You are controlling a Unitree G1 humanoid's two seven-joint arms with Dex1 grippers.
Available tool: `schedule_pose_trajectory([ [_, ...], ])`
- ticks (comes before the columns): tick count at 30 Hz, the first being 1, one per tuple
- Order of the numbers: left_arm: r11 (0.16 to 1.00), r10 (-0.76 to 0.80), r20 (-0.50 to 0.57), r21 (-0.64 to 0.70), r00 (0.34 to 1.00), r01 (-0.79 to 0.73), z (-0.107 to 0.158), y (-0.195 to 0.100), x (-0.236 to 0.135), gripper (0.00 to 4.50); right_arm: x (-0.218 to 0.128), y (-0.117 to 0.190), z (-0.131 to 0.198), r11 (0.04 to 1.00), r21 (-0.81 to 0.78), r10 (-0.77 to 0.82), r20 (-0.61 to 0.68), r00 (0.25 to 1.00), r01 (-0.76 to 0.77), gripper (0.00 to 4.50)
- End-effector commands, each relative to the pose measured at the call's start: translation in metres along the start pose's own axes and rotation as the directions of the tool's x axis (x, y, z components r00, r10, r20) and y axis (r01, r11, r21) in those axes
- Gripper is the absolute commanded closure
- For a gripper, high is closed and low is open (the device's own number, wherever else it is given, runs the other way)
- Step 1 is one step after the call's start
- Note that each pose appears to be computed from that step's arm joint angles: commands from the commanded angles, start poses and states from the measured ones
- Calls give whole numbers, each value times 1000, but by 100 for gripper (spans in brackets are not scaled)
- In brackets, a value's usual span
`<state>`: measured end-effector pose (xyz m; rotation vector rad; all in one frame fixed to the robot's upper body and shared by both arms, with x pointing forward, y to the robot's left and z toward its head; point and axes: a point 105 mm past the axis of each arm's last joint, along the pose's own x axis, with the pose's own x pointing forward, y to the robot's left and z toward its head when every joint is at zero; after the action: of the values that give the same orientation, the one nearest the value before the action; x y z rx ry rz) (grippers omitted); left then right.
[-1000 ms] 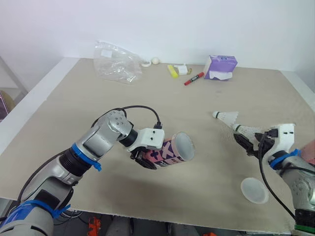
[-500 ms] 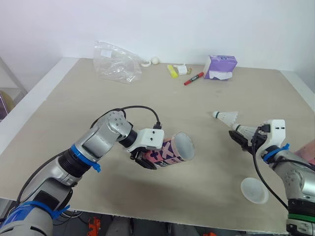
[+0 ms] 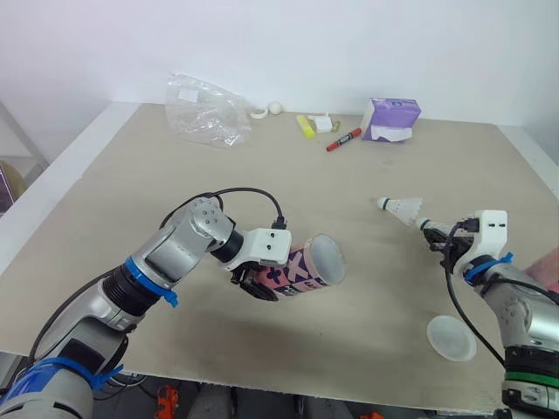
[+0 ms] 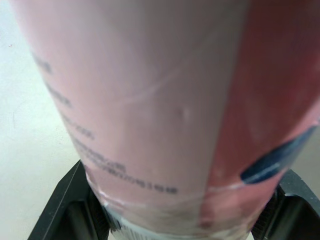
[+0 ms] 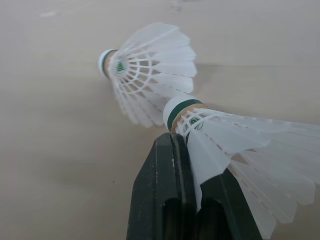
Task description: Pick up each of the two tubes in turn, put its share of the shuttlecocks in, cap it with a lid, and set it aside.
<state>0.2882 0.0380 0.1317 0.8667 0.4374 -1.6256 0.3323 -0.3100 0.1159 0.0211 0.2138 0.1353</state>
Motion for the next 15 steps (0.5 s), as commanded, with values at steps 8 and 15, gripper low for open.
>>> schedule_pose_trajectory([
  [8, 999, -22, -33, -33, 999, 21, -12, -1, 6, 166, -73, 92, 136, 585, -773, 467, 72, 881, -247, 445],
  [15, 999, -21, -35, -32, 999, 20, -12, 2, 7, 166, -116, 166, 136, 97, -884, 679, -277, 680, -457, 445],
])
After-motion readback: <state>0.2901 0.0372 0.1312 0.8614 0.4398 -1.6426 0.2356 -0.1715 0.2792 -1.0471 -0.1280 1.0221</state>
